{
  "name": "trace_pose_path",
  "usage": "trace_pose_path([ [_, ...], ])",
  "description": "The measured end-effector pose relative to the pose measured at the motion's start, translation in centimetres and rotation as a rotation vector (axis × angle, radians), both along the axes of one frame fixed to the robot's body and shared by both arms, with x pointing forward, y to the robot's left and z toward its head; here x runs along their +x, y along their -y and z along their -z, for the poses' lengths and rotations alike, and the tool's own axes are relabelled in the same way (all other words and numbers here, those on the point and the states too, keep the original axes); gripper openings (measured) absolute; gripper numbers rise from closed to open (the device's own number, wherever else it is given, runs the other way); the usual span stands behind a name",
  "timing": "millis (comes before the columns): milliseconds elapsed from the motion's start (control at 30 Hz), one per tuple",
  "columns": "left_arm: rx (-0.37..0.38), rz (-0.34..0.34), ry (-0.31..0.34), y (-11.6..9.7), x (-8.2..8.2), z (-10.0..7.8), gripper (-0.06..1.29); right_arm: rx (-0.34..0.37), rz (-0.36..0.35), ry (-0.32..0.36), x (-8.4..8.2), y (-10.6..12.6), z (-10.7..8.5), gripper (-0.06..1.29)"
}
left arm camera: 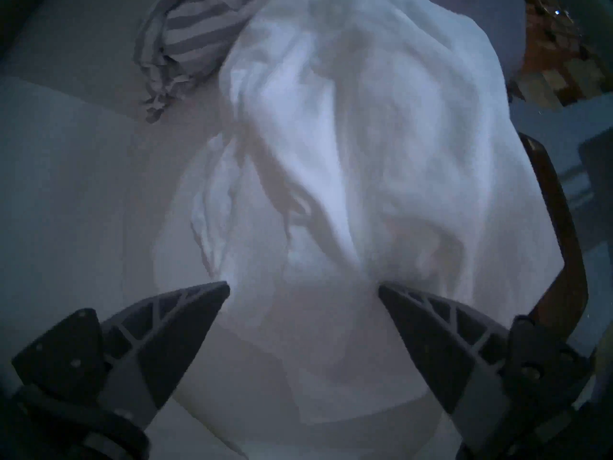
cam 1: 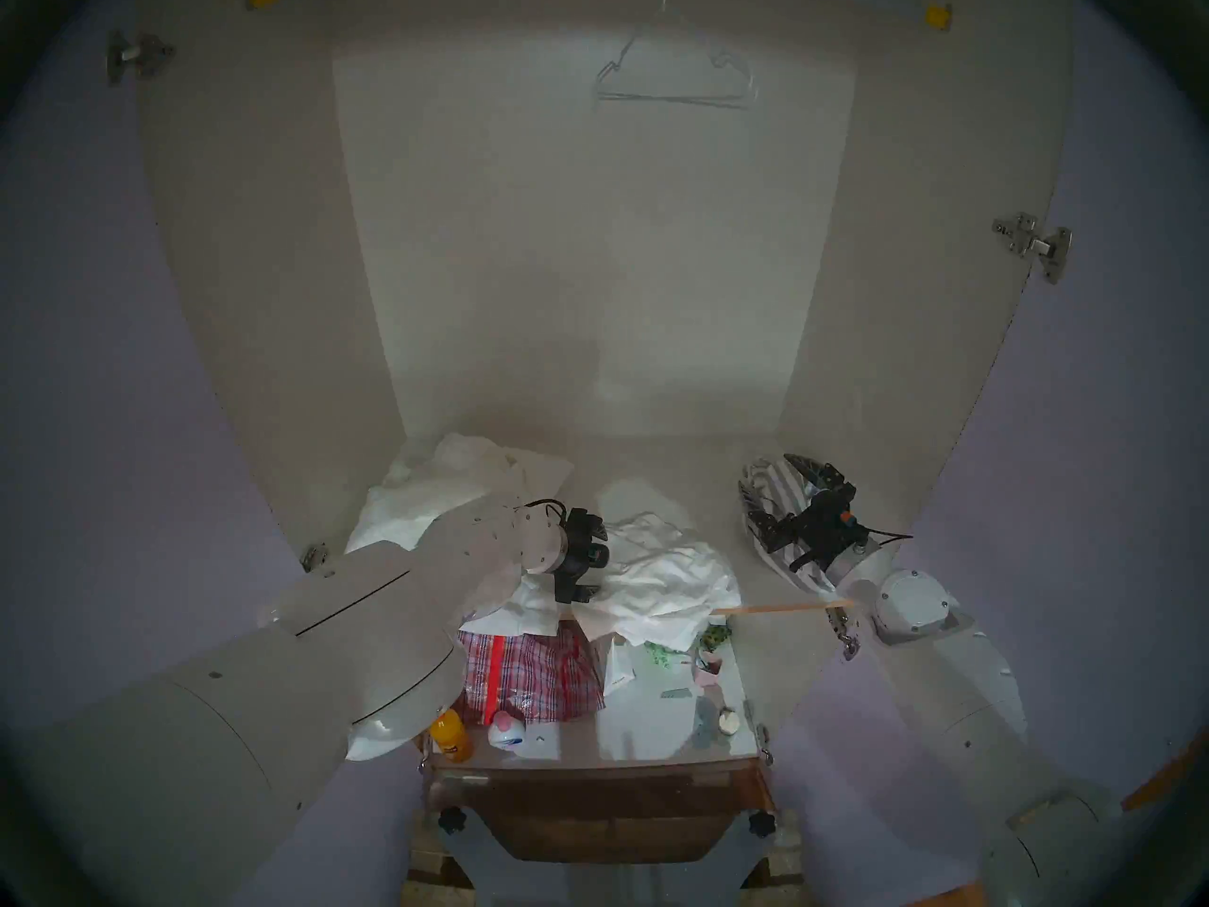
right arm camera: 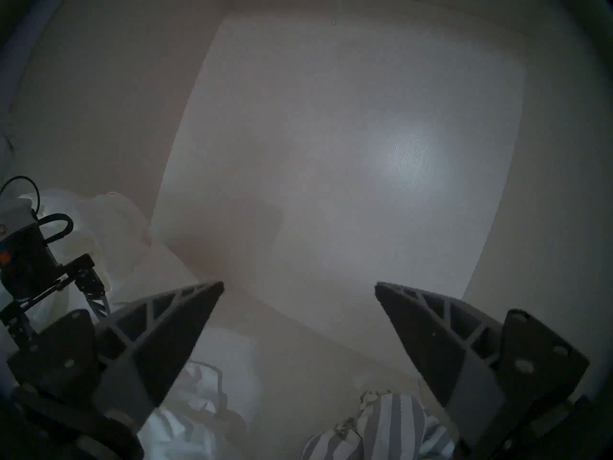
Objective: Sort tops into two piles: light colors and dark colors
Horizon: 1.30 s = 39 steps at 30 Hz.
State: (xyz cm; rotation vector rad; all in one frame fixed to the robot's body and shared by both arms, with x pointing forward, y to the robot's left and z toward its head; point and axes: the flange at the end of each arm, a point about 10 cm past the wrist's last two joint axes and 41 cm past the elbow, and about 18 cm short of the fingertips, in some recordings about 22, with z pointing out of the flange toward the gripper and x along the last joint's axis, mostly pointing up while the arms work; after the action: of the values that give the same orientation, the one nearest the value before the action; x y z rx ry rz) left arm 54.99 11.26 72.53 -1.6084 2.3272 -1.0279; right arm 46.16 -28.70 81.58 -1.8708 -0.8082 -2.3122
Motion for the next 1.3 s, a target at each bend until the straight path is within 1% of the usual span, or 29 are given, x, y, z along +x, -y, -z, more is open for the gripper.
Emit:
trace_pose_path([
  [167,0.001,-0.013,0.022,0.1,-0.1,0.3,1.24,0.000,0.000,0.000,0.0,0.0,0.0,1.25],
  [333,0.021,-0.026,0.018,0.3,-0.4,0.8,1.23,0.000,0.000,-0.001,0.0,0.0,0.0,1.25],
  [433,0.029,-0.026,0.013,0.4,-0.7,1.3,1.19,0.000,0.001,-0.001,0.0,0.0,0.0,1.25],
  [467,0.028,-0.027,0.012,0.4,-0.8,1.5,1.15,-0.001,0.001,-0.001,0.0,0.0,0.0,1.25],
  [500,0.030,-0.027,0.009,0.4,-0.9,1.6,0.83,-0.001,0.001,-0.001,0.0,0.0,0.0,1.25],
  [533,0.035,-0.028,0.005,0.3,-1.1,1.9,0.36,-0.001,0.001,-0.001,0.0,0.0,0.0,1.25],
  [567,0.039,-0.029,0.002,0.2,-1.3,2.3,0.01,-0.001,0.001,-0.002,0.0,0.0,0.1,1.25],
  [600,0.038,-0.031,0.003,0.2,-1.4,2.3,0.02,-0.001,0.001,-0.002,0.0,0.0,0.1,1.25],
  [633,0.033,-0.033,0.009,0.1,-1.4,2.4,-0.01,-0.001,0.001,-0.002,0.0,0.0,0.1,1.25],
  [733,0.022,-0.040,0.021,0.2,-1.3,2.3,-0.01,-0.001,0.001,-0.002,0.0,0.0,0.1,1.25],
  [800,-0.009,-0.065,0.036,0.2,-1.1,2.2,-0.01,-0.001,0.001,-0.002,0.0,0.0,0.1,1.25],
  [833,-0.061,-0.109,0.053,0.0,-0.6,1.6,-0.01,-0.001,0.001,-0.002,0.0,0.0,0.1,1.25],
  [967,-0.159,-0.184,0.094,0.0,0.8,-0.1,-0.01,-0.001,0.001,-0.002,0.0,0.0,0.1,1.25],
  [1033,-0.230,-0.228,0.129,0.1,1.9,-1.7,-0.01,-0.001,0.002,-0.003,0.0,0.0,0.1,1.25],
  [1067,-0.275,-0.254,0.150,0.2,2.6,-2.9,-0.01,-0.001,0.002,-0.004,0.0,0.0,0.1,1.25],
  [1100,-0.302,-0.267,0.164,0.3,3.1,-3.7,-0.01,-0.001,0.002,-0.004,0.0,0.0,0.1,1.25],
  [1133,-0.385,-0.308,0.207,0.5,4.5,-6.2,-0.01,-0.001,0.002,-0.004,0.0,0.0,0.2,1.25],
  [1200,-0.472,-0.344,0.252,0.6,5.9,-8.8,-0.01,-0.001,0.002,-0.005,0.0,0.0,0.2,1.25],
  [1233,-0.558,-0.379,0.300,0.5,7.1,-11.4,-0.01,-0.001,0.003,-0.005,0.0,0.0,0.2,1.25],
  [1300,-0.660,-0.417,0.352,0.3,8.4,-14.6,-0.01,-0.001,0.003,-0.005,0.0,0.0,0.2,1.25],
])
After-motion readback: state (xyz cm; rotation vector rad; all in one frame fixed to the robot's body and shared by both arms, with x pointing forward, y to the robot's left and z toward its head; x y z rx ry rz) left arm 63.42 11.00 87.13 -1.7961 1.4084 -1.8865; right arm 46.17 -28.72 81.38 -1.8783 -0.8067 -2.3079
